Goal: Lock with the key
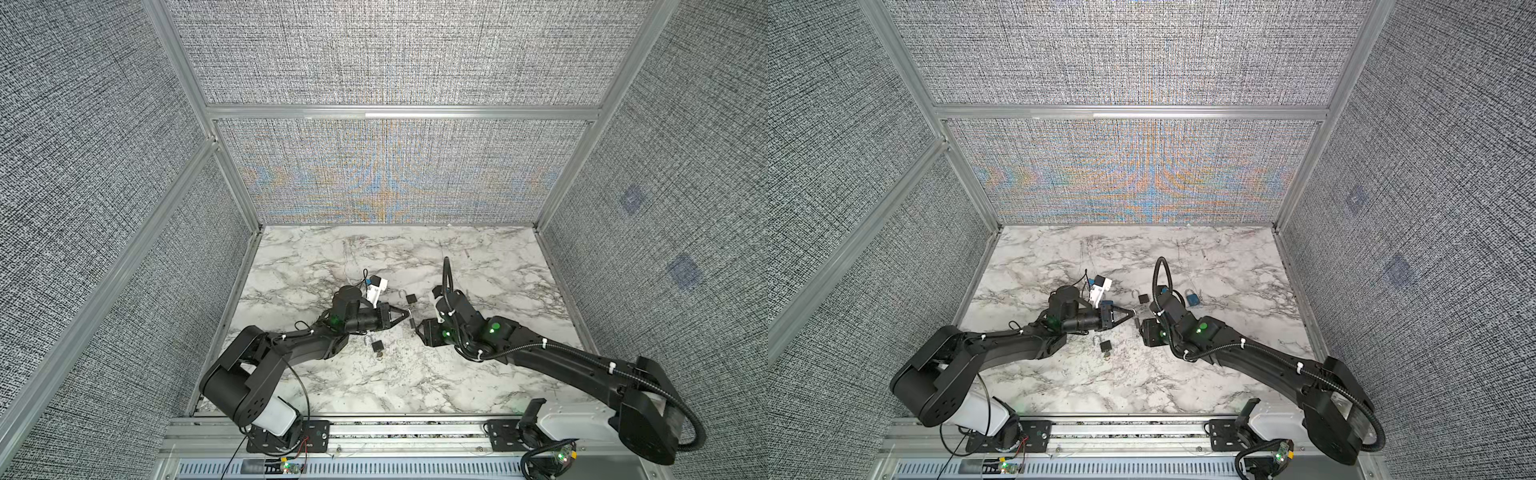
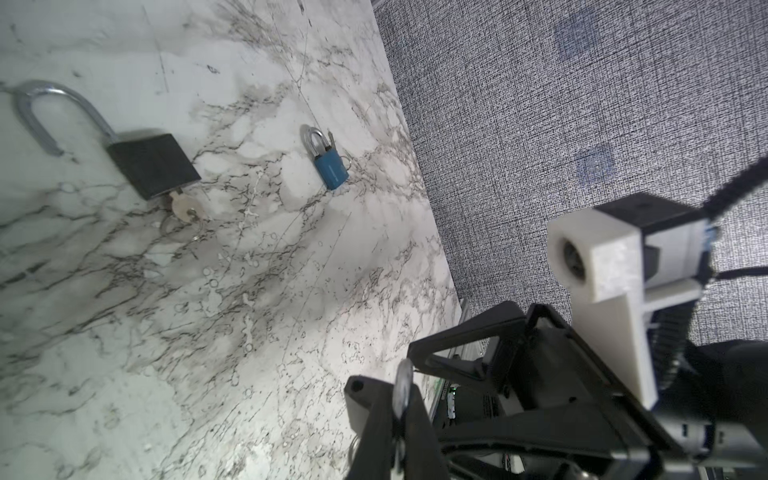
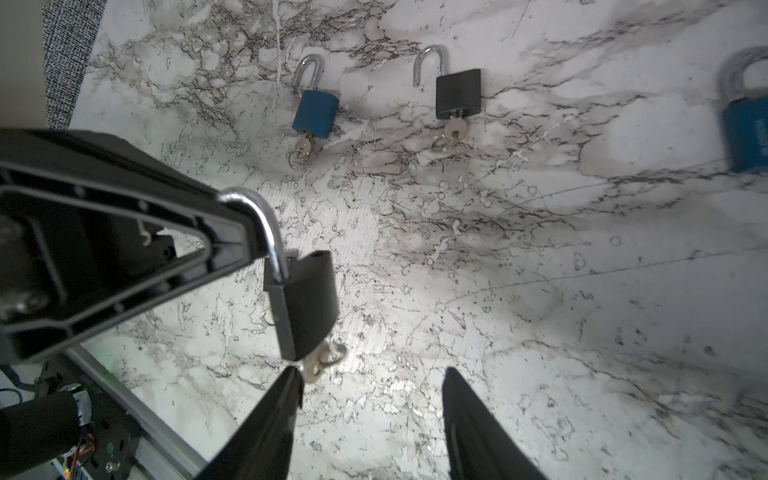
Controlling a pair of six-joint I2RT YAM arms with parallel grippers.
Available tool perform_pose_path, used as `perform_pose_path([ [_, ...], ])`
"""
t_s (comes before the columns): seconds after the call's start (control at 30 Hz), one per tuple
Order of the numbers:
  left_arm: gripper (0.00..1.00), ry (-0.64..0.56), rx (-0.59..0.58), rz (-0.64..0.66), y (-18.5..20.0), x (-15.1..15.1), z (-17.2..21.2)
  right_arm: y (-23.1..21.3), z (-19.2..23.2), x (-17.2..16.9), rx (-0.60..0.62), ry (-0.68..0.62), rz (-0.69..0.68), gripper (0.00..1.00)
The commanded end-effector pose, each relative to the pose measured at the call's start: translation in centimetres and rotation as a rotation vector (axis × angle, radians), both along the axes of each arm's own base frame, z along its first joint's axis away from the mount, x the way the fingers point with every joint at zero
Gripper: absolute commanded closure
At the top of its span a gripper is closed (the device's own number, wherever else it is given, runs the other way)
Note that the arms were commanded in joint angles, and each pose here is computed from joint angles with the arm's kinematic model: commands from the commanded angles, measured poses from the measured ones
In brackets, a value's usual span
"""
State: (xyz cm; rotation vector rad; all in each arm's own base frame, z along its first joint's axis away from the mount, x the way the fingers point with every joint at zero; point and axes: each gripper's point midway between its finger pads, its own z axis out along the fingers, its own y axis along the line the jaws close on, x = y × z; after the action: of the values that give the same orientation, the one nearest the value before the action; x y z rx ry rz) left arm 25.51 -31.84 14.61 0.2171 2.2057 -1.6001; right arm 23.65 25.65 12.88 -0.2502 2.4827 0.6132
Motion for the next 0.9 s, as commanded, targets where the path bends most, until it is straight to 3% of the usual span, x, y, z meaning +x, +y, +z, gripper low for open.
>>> perform_pose_path([
  [0.0,1.00,-0.020,0.012,0.081,0.3,1.1,1.0,0.8,1.5,0.5,0.072,-0.089,0.020,0.45],
  [0.3,1.00,-0.042,0.018,0.169,0.9,1.7,2.9,2.0,3.2,1.7,0.101,-0.196,0.028,0.48],
  [0.87,1.00,-0.075,0.023,0.189,1.2,1.7,4.6,4.2,4.2,3.6,0.102,-0.250,0.047,0.69],
])
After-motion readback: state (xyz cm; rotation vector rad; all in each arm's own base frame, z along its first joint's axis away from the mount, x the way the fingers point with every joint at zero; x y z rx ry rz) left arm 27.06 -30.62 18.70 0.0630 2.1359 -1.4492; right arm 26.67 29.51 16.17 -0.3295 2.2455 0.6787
